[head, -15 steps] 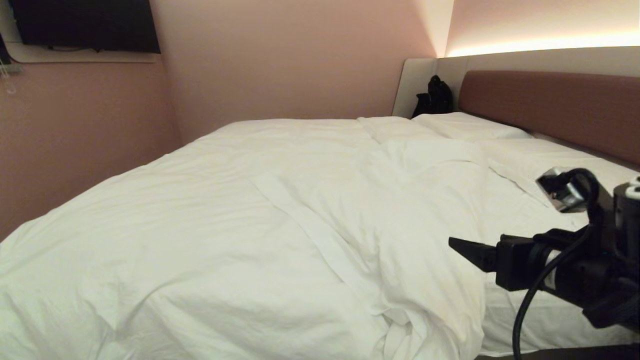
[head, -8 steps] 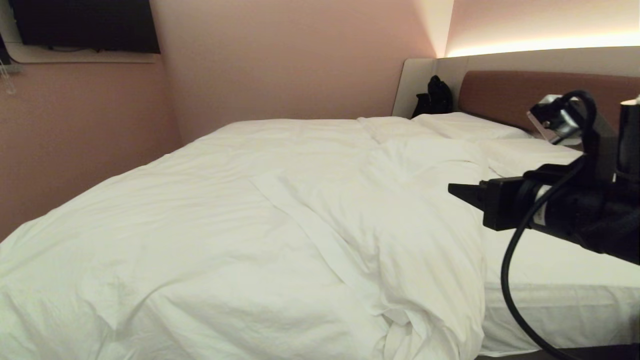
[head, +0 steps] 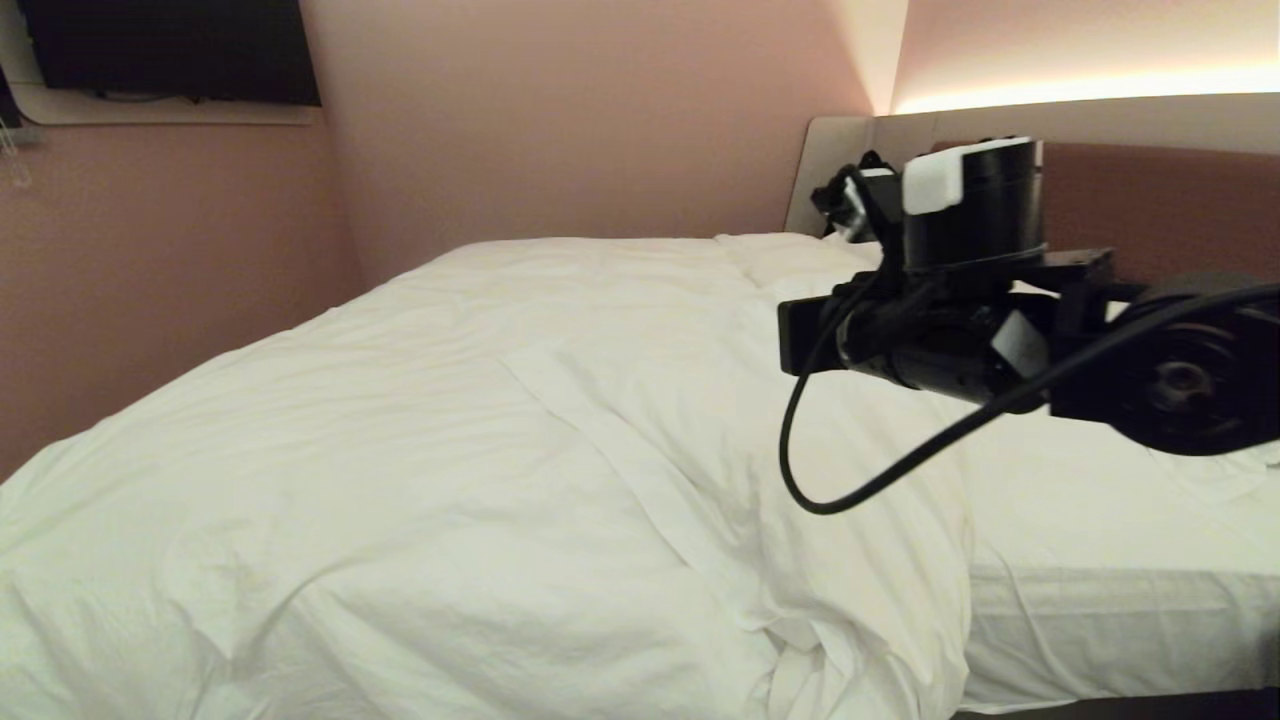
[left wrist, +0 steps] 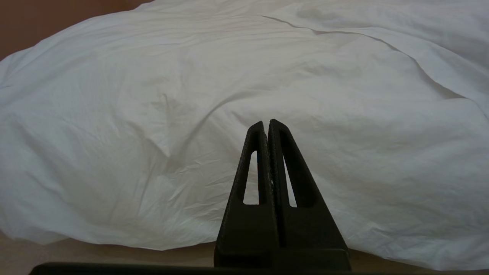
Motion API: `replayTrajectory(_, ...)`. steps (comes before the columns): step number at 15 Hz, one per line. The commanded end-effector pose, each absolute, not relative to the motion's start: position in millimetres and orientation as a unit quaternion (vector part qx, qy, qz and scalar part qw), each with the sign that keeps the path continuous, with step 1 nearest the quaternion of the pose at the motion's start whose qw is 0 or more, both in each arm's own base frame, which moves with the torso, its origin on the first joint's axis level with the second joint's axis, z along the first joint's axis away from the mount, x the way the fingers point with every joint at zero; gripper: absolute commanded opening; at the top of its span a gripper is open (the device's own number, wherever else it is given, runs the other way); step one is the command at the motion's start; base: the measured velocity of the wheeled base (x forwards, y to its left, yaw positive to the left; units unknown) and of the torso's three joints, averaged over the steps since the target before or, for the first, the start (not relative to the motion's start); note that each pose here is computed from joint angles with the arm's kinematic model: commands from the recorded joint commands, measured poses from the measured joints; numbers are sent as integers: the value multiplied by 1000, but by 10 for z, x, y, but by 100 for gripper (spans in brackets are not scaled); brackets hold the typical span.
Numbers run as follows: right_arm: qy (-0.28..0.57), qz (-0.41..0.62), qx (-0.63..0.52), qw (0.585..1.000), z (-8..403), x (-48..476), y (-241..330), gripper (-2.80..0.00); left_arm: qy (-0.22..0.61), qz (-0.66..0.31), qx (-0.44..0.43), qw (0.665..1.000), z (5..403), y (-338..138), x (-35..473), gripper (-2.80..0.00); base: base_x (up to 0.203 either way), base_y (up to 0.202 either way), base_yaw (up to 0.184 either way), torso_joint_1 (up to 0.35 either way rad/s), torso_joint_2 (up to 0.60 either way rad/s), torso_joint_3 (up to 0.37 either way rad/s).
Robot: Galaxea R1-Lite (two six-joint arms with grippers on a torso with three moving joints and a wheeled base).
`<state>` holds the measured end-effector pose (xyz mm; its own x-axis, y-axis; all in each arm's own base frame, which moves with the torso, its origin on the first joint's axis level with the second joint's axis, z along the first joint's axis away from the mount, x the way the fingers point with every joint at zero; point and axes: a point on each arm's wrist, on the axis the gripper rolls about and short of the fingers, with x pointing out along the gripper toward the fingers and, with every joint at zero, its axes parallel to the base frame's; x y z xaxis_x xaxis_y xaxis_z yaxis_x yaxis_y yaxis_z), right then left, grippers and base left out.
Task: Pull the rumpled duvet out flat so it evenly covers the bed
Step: Flatten the corners of the folded blanket
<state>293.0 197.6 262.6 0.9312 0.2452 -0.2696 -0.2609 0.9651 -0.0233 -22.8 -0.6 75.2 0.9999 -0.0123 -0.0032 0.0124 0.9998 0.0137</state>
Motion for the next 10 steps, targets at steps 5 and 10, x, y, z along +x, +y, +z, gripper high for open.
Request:
replayTrajectory(5, 180, 134, -88, 971, 1886, 3641, 2504, -280, 2, -6, 7, 1000, 751, -6, -228, -280, 0, 0, 0, 0, 0, 0)
replayTrajectory(10, 193, 152, -98, 964, 1621, 3686, 2778, -280, 2, -6, 7, 1000, 752, -6, -227, -280, 0, 0, 0, 0, 0, 0)
